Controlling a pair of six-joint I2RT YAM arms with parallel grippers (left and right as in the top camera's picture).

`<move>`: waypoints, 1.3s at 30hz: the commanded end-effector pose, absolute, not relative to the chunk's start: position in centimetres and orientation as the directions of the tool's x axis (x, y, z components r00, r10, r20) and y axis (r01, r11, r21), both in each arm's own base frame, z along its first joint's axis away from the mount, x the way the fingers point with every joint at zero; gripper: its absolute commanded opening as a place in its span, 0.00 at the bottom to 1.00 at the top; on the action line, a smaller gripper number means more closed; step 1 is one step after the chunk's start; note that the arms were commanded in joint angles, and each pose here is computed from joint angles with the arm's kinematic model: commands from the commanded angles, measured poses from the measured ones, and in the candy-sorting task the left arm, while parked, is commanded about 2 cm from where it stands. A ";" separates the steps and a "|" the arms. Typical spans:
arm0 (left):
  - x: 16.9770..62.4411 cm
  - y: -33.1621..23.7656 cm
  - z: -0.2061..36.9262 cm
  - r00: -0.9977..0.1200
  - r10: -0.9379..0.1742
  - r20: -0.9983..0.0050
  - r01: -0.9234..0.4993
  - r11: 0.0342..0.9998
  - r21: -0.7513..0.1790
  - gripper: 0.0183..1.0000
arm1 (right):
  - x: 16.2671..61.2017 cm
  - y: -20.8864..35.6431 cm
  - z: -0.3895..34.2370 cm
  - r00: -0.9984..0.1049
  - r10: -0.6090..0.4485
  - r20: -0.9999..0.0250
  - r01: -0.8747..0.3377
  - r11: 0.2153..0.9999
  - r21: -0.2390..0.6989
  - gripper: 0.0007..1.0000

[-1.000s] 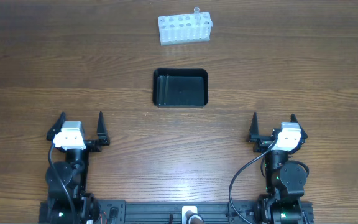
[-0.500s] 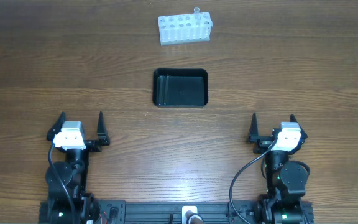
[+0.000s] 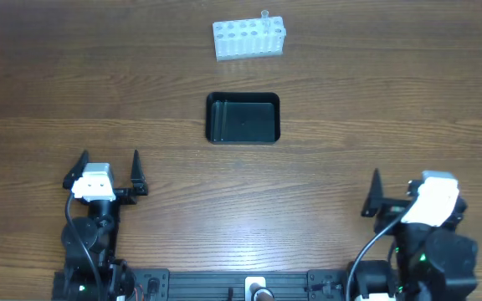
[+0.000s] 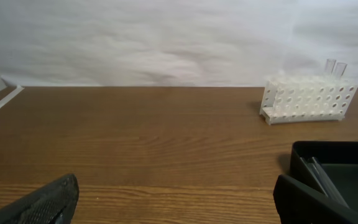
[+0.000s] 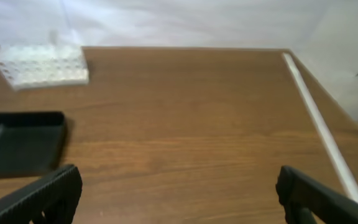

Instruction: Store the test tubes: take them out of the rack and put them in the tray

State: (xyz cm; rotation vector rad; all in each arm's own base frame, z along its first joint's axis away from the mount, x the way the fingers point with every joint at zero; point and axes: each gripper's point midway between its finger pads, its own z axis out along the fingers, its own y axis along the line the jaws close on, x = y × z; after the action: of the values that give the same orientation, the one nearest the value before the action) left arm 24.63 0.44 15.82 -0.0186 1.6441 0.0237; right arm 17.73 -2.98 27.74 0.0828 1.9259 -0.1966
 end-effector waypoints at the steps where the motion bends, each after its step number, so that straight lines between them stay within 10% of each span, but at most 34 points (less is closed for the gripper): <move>1: 24.6 0.4 15.8 -0.070 0.019 -0.997 -0.018 1.000 0.020 1.00 | 19.1 -4.3 31.1 -0.419 -0.033 -0.907 0.220 0.966 -0.137 0.99; 15: 24.6 0.4 15.8 -0.070 0.019 -0.997 -0.018 1.000 0.020 1.00 | 29.1 3.1 37.3 -0.442 -0.046 -0.896 -0.126 0.992 0.011 0.99; 23: 24.6 0.4 15.8 -0.071 0.019 -0.997 -0.018 1.000 0.020 1.00 | 36.0 3.1 35.7 -0.448 0.113 -0.887 0.141 0.989 0.055 0.99; 39: 24.6 0.4 15.8 -0.070 0.019 -0.997 -0.018 1.000 0.020 1.00 | 50.2 13.5 29.0 -0.505 -0.006 -0.863 0.038 0.999 -0.030 0.95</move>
State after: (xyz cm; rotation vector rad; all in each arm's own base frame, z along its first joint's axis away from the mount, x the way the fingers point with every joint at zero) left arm 24.62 0.44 15.84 -0.0167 1.6430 0.0254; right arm 48.17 12.80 28.45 0.0099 2.1251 -0.0346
